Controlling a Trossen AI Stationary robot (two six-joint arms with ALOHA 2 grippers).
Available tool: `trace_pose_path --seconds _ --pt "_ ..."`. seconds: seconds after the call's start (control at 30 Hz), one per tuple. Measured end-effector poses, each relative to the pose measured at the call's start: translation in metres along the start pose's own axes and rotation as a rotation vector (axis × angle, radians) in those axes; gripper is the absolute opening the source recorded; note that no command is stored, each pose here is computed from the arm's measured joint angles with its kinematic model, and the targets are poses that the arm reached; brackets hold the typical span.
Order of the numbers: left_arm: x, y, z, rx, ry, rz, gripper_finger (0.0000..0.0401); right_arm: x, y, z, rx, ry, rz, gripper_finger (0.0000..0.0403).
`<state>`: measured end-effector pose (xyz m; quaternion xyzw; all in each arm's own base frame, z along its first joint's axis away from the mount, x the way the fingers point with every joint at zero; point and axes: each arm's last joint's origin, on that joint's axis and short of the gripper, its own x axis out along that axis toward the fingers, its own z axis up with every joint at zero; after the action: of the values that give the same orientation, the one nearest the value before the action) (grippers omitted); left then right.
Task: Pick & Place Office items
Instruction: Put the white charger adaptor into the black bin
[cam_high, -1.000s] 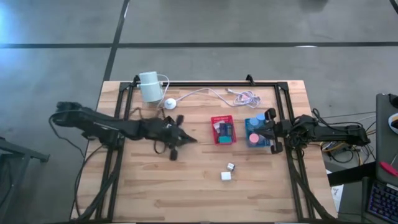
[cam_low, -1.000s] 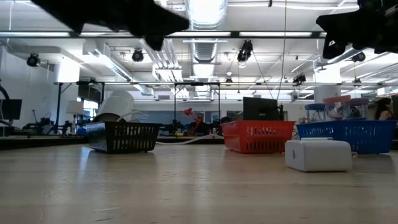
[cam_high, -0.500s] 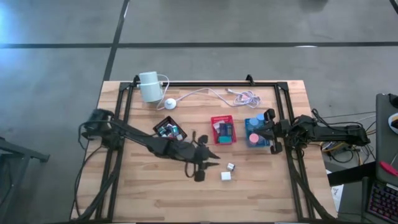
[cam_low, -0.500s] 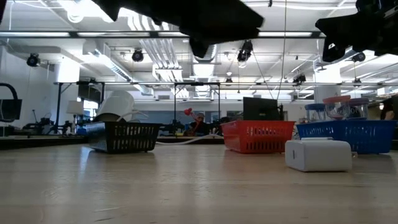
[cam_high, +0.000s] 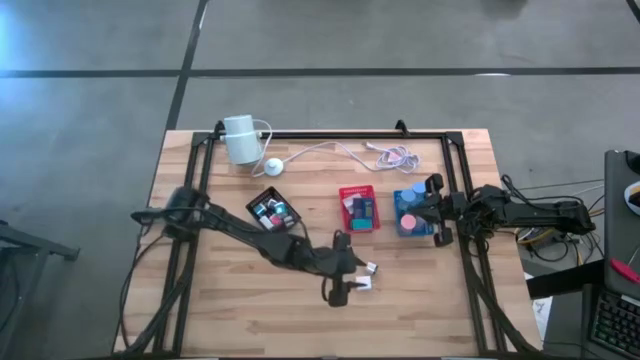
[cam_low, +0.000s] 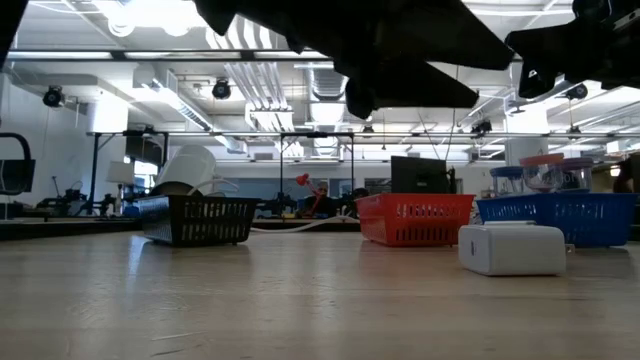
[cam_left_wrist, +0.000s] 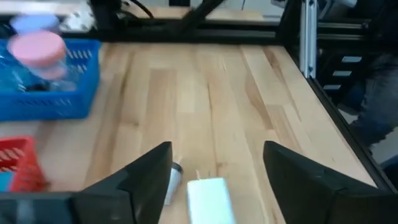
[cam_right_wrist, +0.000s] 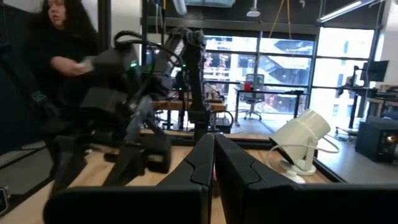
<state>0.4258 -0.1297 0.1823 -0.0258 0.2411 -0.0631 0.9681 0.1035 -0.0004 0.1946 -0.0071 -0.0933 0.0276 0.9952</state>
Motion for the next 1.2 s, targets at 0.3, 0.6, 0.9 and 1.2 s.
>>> trace_pose_path --seconds 0.3,0.6,0.9,1.2 --pt "0.025 -0.009 -0.011 -0.076 0.173 -0.012 0.0288 0.0 0.0 0.001 -0.013 -0.01 -0.007 0.0008" --pt "0.053 -0.013 -0.026 -0.129 0.301 0.024 0.0288 0.0 -0.001 0.0 0.0 -0.002 -0.036 0.0008" --pt "0.058 -0.016 -0.027 -0.123 0.302 0.054 0.0288 0.001 -0.001 -0.002 0.017 0.02 -0.034 0.0008" --pt "0.056 -0.015 -0.031 -0.121 0.355 0.07 0.0288 0.001 -0.001 -0.003 0.003 0.032 -0.034 0.0008"
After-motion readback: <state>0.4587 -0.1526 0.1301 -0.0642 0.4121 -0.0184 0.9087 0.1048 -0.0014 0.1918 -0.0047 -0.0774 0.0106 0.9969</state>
